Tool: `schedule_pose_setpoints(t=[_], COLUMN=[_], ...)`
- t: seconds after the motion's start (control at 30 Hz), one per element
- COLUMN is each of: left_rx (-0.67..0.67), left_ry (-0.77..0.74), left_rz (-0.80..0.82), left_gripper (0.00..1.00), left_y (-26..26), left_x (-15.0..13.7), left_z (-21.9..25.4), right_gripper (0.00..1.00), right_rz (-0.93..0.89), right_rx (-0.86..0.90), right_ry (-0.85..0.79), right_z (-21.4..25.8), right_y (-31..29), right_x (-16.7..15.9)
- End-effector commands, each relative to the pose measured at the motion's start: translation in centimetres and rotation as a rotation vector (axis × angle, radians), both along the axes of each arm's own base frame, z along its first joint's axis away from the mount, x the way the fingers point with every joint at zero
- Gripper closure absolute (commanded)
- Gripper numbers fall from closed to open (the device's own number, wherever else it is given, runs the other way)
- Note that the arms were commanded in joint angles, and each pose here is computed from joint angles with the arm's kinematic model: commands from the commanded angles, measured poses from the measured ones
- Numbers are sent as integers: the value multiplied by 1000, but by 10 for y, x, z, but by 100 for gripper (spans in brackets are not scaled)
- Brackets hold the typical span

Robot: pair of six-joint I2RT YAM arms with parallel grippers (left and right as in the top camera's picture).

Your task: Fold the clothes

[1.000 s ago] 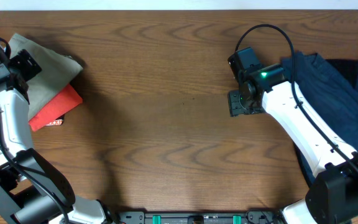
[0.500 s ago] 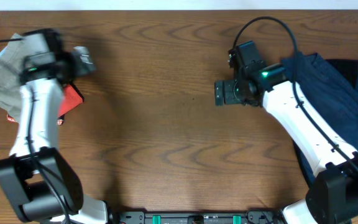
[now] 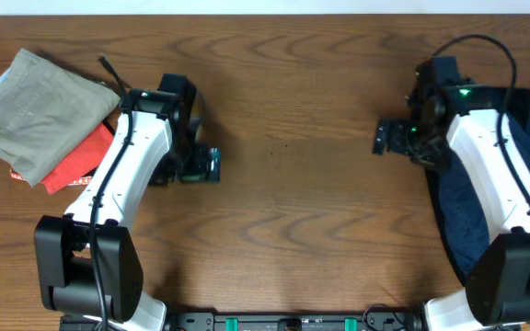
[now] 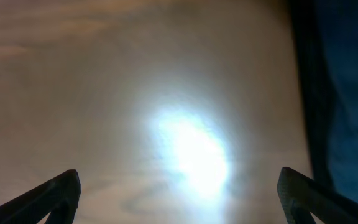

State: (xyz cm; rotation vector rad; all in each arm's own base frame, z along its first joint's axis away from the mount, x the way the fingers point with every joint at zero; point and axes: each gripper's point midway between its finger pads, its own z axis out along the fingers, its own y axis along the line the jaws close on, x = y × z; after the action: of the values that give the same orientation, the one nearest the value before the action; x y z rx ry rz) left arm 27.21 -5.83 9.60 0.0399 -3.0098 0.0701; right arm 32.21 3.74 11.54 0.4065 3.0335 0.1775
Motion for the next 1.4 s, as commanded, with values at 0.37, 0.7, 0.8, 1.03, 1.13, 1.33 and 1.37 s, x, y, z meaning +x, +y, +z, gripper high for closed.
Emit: schedule_pose_setpoints(t=[0.37,0.7,0.8,1.03,1.13,1.33,1.37], left_rx=[-48,-174,-189,-201,-200,-200,-200], left_ry=[-361,-1086,-1177,-1245,-1239,-1239,-1239], left_rz=[20,26,26,26,26,26,26], left_gripper=[2,2,2,3,2,2,2], left_y=[11,16,18,20,20,20,20], left_x=[-41,-67,-81,-94,-94,-94,-94], left_z=[78,141,155,166,165,165,165], right_gripper=[1,1,1,1,1,1,1], right_rz=[75,167,167,171,174,179,179], right_rx=[26,-77,-70,-72,-75,-77,-77], right_ry=[-259,-773,-815,-774,-728,-670,-663], right_z=[50,84,85,76,67,57,56], right_y=[5,0,-1,-4,-5,-7,-7], right_x=[-33,-68,-82,-103,-110,-120,-122])
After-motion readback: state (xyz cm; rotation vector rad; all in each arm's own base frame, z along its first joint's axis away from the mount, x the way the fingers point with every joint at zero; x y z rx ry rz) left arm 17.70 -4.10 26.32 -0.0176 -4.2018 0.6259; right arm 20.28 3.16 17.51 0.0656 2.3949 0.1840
